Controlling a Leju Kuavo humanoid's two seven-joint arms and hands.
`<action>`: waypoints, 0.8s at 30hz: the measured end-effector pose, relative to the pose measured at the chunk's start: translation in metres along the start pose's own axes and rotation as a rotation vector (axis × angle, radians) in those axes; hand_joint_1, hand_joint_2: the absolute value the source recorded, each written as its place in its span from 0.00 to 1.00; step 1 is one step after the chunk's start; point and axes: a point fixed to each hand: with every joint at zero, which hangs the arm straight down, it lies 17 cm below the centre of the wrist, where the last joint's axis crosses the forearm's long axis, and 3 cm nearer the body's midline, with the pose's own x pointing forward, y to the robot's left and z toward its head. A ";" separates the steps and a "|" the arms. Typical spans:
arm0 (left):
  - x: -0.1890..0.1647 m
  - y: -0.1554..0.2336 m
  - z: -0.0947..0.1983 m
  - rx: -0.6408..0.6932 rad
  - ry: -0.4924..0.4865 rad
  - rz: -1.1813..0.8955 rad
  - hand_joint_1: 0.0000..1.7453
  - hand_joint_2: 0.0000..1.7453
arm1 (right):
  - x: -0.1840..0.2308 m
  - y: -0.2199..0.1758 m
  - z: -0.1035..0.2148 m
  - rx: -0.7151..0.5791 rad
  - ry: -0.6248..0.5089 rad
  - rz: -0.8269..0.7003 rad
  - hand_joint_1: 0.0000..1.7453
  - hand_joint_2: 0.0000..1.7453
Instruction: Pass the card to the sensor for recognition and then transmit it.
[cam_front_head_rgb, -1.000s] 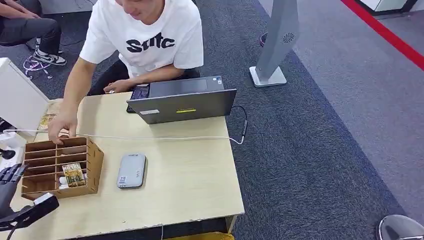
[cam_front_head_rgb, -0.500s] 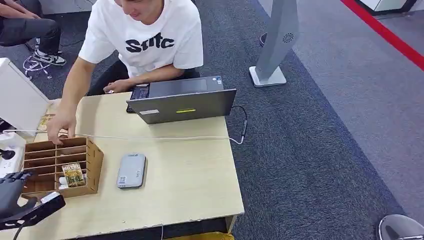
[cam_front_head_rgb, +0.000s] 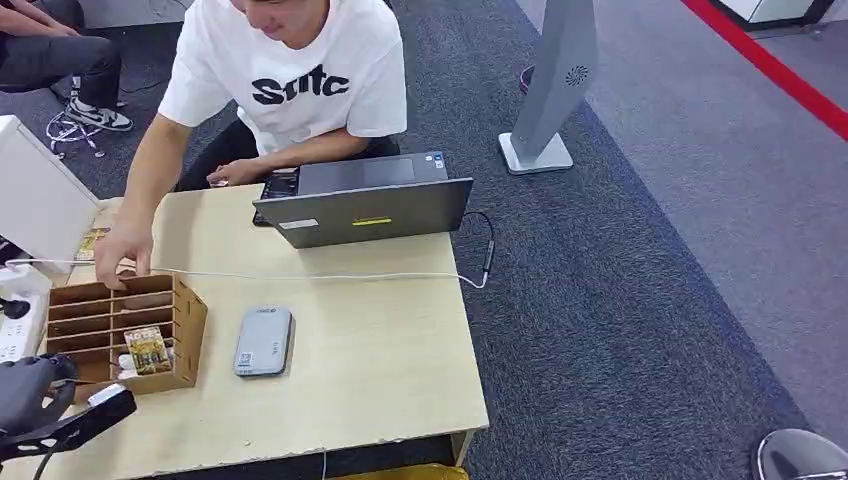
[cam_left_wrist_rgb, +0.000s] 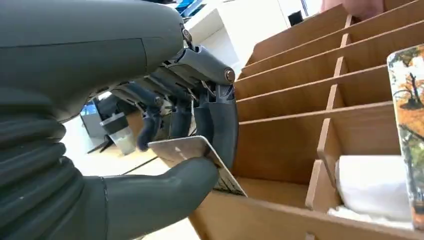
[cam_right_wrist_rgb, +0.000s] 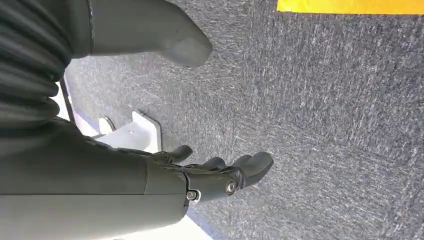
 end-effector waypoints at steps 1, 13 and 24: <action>0.000 0.000 0.000 0.000 0.000 0.001 0.92 1.00 | 0.000 0.000 0.000 0.000 0.000 0.000 0.00 1.00; -0.011 0.004 0.001 0.000 0.015 -0.025 1.00 1.00 | -0.001 0.000 0.000 0.003 0.002 -0.002 0.00 1.00; -0.014 0.042 -0.014 0.121 0.056 -0.054 1.00 1.00 | -0.003 0.000 0.000 0.003 0.011 -0.013 0.00 1.00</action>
